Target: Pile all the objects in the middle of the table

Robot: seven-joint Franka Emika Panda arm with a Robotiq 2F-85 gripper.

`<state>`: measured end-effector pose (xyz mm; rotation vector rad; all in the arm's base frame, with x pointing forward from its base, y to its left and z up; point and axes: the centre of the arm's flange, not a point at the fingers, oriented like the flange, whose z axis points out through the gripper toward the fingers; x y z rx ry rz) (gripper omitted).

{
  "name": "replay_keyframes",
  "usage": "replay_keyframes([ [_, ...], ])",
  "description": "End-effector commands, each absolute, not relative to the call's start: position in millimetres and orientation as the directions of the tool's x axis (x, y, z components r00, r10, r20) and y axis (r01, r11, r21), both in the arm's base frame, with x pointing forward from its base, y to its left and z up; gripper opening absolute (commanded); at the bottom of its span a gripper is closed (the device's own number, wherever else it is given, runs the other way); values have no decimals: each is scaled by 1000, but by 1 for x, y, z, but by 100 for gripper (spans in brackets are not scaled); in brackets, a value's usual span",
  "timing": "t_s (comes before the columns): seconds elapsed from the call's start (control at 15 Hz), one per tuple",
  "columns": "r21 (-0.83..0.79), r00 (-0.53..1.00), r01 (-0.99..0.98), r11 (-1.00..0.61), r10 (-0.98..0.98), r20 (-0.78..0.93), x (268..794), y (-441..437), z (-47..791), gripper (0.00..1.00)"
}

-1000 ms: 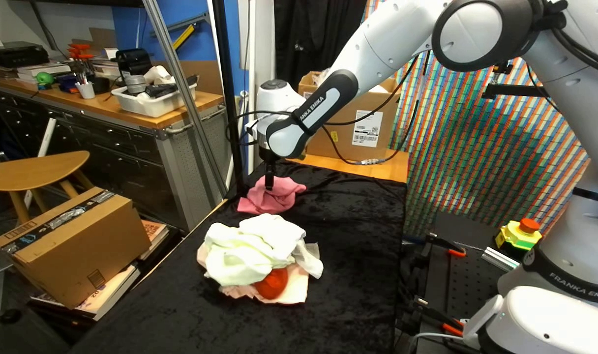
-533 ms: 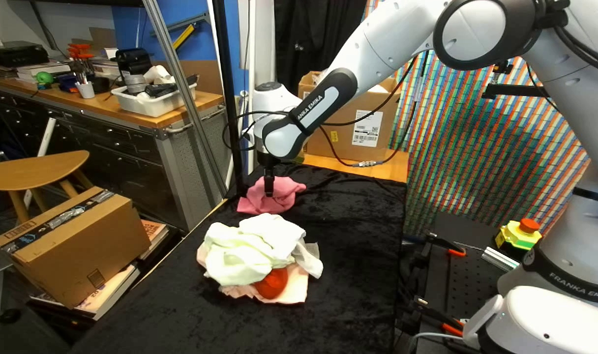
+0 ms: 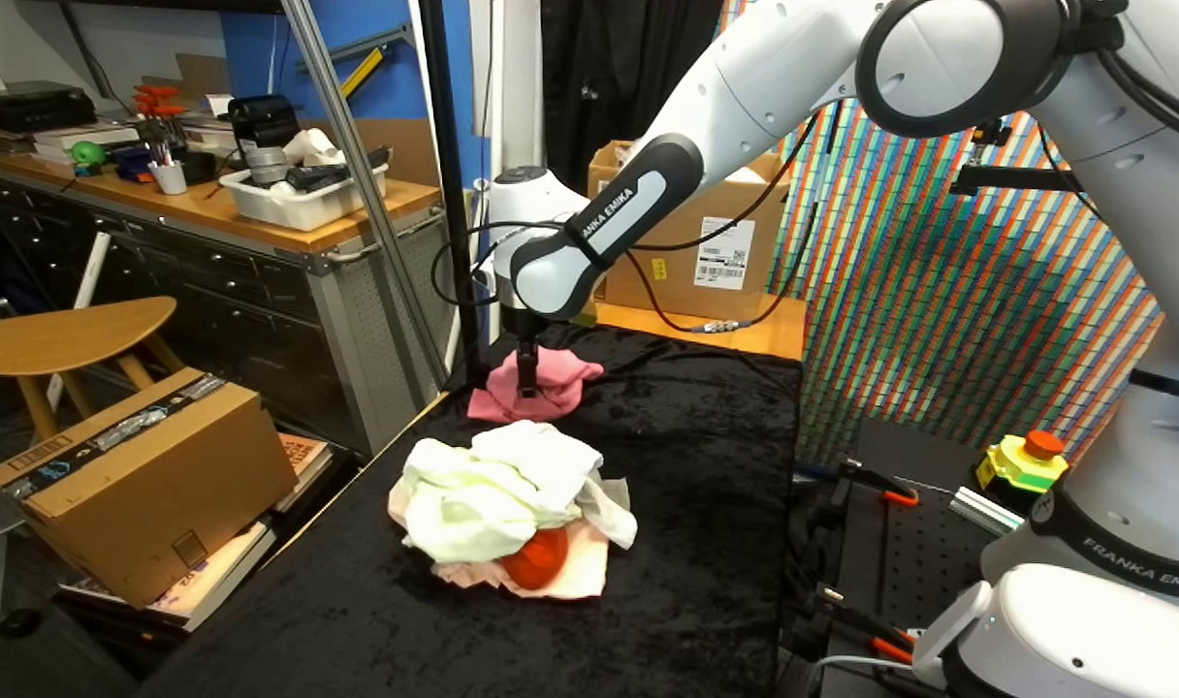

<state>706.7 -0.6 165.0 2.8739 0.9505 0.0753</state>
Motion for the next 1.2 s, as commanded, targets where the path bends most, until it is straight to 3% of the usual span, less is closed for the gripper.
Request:
replay_keyframes([
  [0.0, 123, 803, 591, -797, 596, 4, 710, -6, 169, 100],
  [1.13, 201, 825, 551, -810, 565, 16, 723, -36, 138, 100],
])
